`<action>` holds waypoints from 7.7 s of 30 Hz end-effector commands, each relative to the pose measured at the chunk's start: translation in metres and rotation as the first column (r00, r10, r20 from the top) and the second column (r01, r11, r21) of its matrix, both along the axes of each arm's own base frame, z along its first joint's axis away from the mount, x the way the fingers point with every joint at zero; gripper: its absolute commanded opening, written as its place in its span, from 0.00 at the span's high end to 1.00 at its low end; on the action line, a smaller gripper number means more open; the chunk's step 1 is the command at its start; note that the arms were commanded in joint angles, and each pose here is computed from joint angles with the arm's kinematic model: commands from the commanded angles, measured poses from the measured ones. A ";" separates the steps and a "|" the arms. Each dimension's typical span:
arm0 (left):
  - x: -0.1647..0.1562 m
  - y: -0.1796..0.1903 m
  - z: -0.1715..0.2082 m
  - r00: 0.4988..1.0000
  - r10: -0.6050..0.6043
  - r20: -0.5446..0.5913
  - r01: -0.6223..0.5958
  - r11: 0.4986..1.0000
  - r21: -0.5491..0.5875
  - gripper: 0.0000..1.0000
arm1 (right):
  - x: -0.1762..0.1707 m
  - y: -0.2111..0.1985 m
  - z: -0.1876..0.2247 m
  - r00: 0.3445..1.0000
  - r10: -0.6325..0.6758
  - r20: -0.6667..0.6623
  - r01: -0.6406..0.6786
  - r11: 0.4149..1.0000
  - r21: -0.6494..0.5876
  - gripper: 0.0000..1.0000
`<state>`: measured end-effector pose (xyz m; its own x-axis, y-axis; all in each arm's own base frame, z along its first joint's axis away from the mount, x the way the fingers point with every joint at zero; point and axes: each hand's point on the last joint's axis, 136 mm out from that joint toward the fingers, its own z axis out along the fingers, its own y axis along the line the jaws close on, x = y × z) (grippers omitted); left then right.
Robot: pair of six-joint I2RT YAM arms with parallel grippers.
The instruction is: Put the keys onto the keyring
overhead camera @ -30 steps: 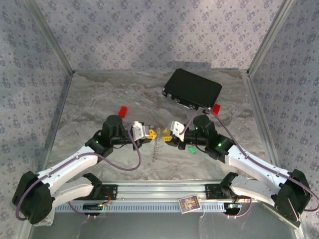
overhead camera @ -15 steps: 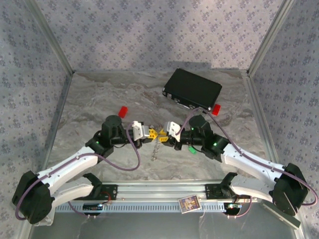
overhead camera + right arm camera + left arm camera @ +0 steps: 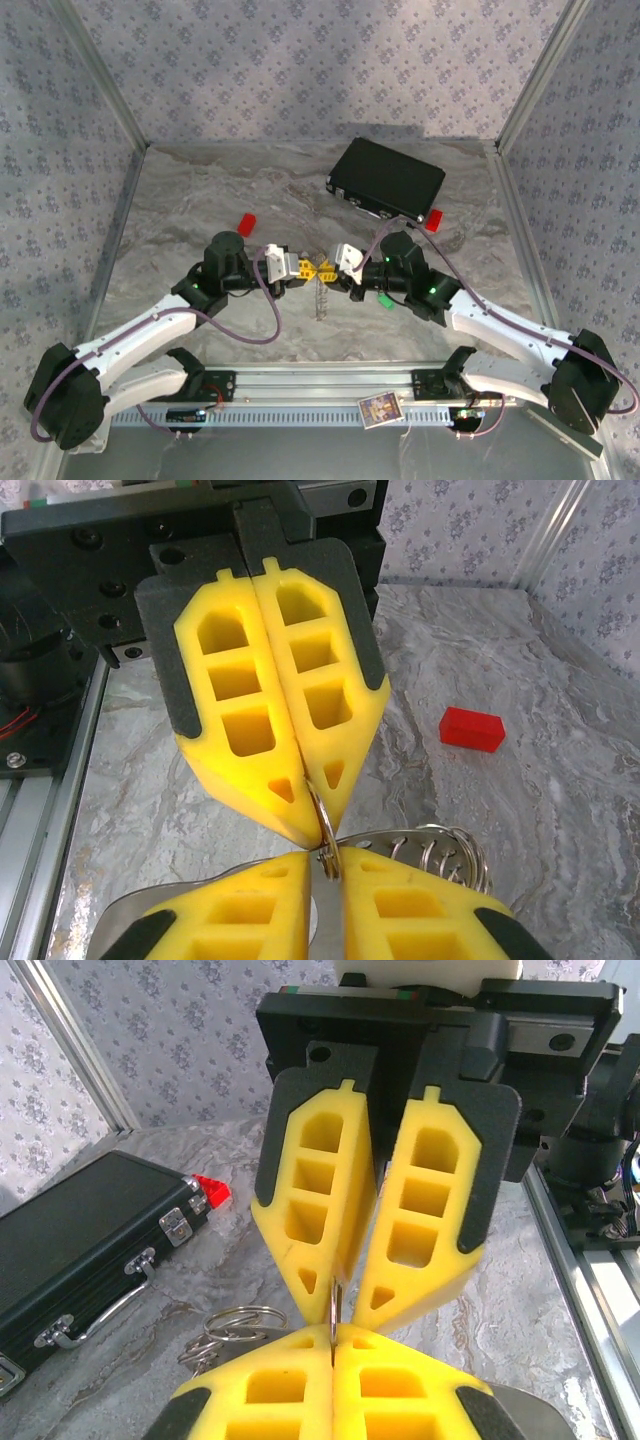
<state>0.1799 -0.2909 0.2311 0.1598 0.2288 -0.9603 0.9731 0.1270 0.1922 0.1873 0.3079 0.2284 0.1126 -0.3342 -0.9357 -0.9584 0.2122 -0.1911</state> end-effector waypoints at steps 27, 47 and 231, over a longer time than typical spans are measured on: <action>0.000 0.004 0.016 0.995 0.017 0.096 -0.019 1.000 0.018 1.00 | -0.003 0.004 0.009 0.999 0.019 0.040 -0.016 0.997 -0.071 0.91; 0.031 0.013 0.021 0.957 0.249 -0.146 -0.251 0.968 0.003 1.00 | 0.026 -0.161 -0.109 0.108 -0.858 -0.503 0.802 0.374 -0.466 0.61; 0.020 0.000 -0.014 0.959 0.224 -0.177 -0.212 0.974 0.083 1.00 | 0.025 -0.001 0.009 0.948 -0.251 -0.194 0.264 0.963 0.046 1.00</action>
